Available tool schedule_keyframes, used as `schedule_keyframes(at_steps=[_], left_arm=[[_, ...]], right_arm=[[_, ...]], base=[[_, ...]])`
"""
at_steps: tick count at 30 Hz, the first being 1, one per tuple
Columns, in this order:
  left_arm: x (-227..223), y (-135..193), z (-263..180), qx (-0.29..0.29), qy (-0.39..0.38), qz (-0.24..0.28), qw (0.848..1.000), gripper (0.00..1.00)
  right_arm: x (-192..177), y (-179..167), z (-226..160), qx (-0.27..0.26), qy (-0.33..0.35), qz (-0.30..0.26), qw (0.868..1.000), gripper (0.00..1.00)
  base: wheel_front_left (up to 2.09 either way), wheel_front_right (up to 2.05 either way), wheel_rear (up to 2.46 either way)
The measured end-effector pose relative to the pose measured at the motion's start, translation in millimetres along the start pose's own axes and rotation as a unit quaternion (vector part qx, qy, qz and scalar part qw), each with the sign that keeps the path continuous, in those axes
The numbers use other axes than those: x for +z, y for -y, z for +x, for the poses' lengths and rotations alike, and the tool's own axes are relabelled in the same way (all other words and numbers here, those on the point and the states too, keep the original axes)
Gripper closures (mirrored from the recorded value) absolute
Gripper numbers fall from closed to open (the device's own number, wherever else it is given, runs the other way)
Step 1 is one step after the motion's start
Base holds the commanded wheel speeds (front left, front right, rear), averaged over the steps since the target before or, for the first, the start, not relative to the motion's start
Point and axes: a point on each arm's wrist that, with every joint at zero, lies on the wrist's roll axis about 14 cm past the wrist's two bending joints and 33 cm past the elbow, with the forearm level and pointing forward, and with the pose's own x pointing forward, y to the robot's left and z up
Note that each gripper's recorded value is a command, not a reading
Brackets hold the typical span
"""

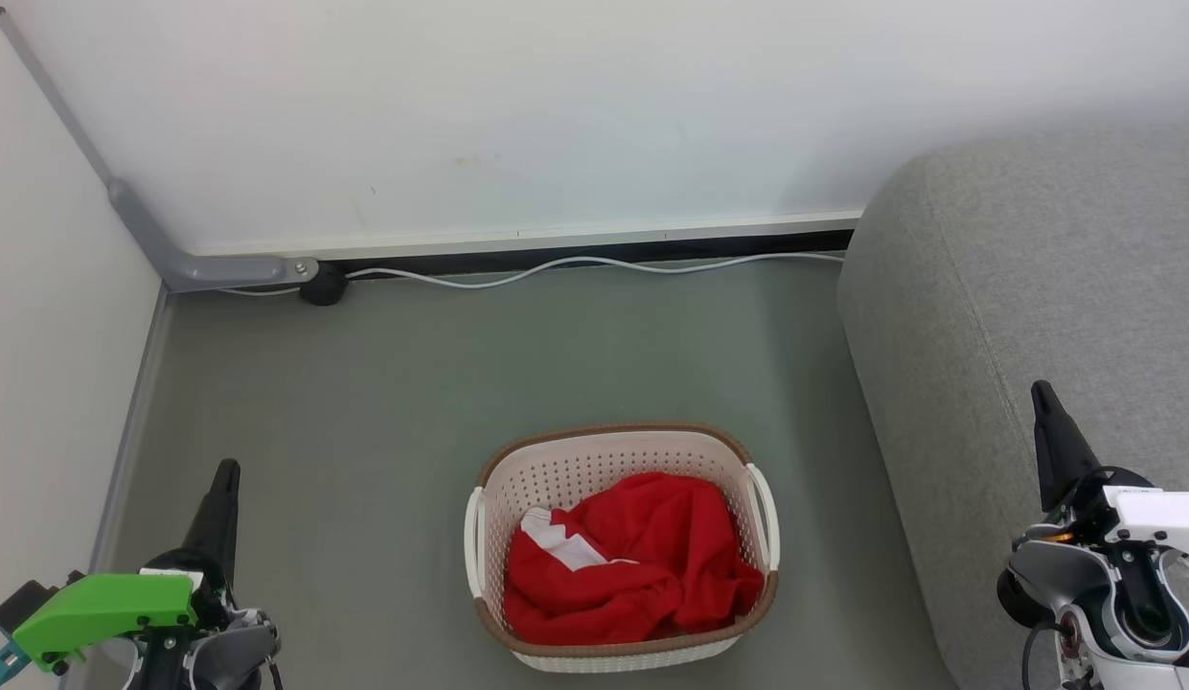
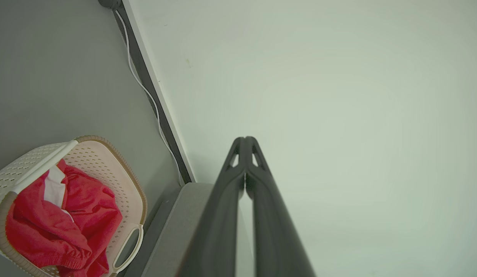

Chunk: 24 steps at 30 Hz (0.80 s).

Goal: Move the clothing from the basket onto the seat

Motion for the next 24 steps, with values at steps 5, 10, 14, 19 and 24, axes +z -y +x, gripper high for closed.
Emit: schedule_keyframes(at_steps=[5, 10, 14, 19, 24], left_arm=[[0.0, 0.0, 0.0, 0.0, 0.0, 0.0, 1.0, 1.0], [0.0, 0.0, 0.0, 0.0, 0.0, 0.0, 1.0, 1.0], [0.0, 0.0, 0.0, 0.0, 0.0, 0.0, 1.0, 1.0], [0.0, 0.0, 0.0, 0.0, 0.0, 0.0, 1.0, 1.0], [0.0, 0.0, 0.0, 0.0, 0.0, 0.0, 1.0, 1.0]], right_arm=[[0.0, 0.0, 0.0, 0.0, 0.0, 0.0, 1.0, 1.0], [0.0, 0.0, 0.0, 0.0, 0.0, 0.0, 1.0, 1.0], [0.0, 0.0, 0.0, 0.0, 0.0, 0.0, 1.0, 1.0], [0.0, 0.0, 0.0, 0.0, 0.0, 0.0, 1.0, 1.0], [0.0, 0.0, 0.0, 0.0, 0.0, 0.0, 1.0, 1.0]], base=[[0.0, 0.0, 0.0], [0.0, 0.0, 0.0], [0.0, 0.0, 0.0], [0.0, 0.0, 0.0], [0.0, 0.0, 0.0]])
